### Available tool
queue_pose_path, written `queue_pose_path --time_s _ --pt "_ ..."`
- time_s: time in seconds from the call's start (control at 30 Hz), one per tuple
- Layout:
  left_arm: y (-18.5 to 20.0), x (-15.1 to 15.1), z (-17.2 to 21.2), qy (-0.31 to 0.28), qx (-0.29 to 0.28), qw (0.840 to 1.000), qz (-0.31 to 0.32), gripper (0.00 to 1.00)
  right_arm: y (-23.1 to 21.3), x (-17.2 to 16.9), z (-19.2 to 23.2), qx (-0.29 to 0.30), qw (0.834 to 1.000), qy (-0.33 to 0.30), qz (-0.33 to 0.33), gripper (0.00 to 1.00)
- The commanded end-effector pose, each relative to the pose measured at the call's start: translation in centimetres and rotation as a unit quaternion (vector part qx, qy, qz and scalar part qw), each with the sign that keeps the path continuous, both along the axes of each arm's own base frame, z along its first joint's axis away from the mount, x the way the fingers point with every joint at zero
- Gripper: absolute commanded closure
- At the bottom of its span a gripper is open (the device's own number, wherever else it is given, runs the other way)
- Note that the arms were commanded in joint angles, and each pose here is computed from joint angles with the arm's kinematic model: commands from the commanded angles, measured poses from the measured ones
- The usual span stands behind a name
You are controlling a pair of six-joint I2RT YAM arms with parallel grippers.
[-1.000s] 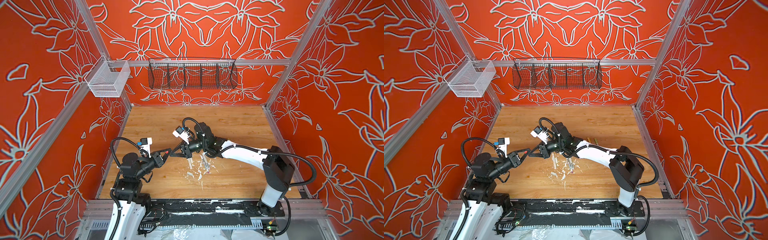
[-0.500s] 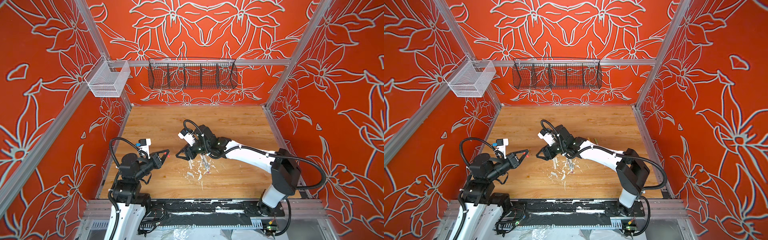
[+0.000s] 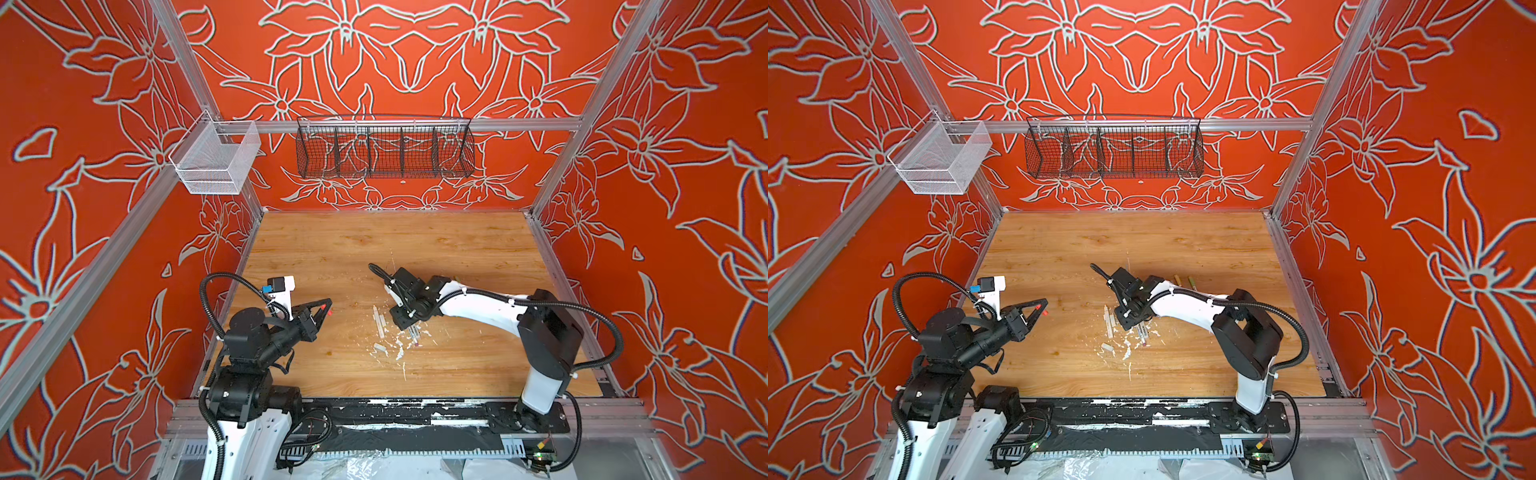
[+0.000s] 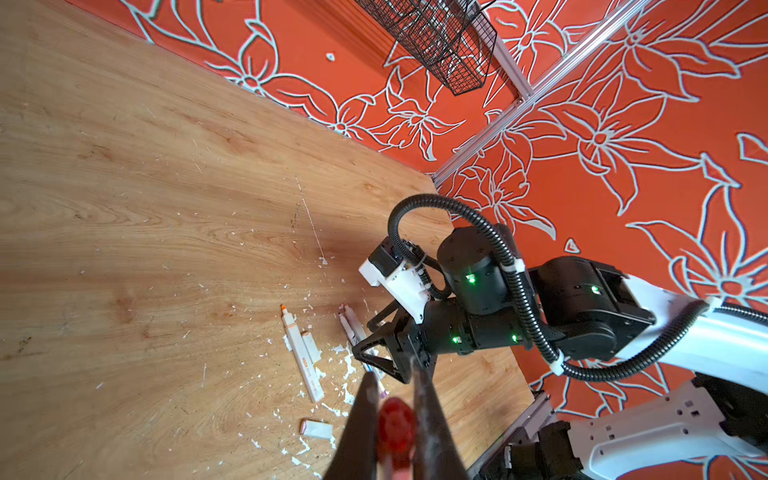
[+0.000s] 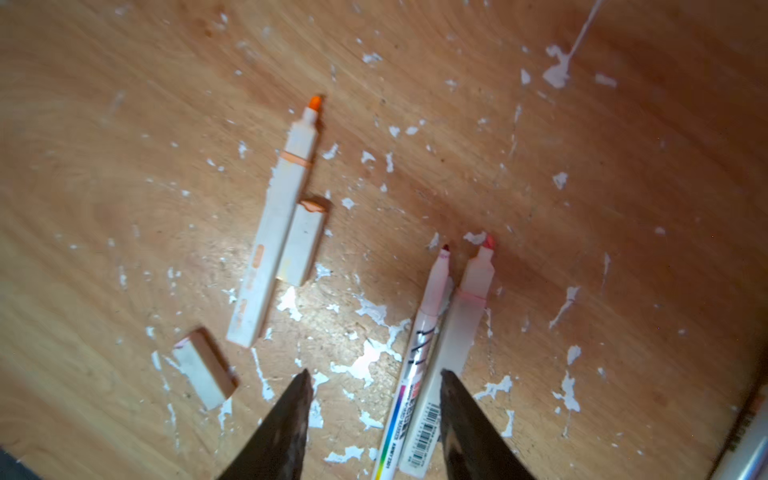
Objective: Insert the pens into the pen caps
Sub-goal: 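Lower the right gripper over the white pink-tipped markers and close on one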
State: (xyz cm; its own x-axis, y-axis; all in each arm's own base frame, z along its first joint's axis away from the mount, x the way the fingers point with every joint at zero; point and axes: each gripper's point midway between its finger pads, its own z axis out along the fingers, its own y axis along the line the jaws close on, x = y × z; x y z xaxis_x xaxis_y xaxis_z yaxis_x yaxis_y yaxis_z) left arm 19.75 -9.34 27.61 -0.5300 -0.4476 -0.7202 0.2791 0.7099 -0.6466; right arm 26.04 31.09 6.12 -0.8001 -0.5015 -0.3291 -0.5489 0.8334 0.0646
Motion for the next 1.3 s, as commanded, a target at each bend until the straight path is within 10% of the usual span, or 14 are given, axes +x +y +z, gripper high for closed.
queue_pose_path --time_s 0.0,1.27 --pt "0.1 0.0 -0.5 0.001 0.01 1.0 -0.001 1.0 -1.3 0.4 -0.5 -0.043 0.999 -0.002 -0.015 0.55" --pt "0.1 0.6 -0.8 0.005 0.011 1.0 0.0 1.0 -1.4 -1.6 -4.2 -0.068 0.996 0.063 0.011 0.74"
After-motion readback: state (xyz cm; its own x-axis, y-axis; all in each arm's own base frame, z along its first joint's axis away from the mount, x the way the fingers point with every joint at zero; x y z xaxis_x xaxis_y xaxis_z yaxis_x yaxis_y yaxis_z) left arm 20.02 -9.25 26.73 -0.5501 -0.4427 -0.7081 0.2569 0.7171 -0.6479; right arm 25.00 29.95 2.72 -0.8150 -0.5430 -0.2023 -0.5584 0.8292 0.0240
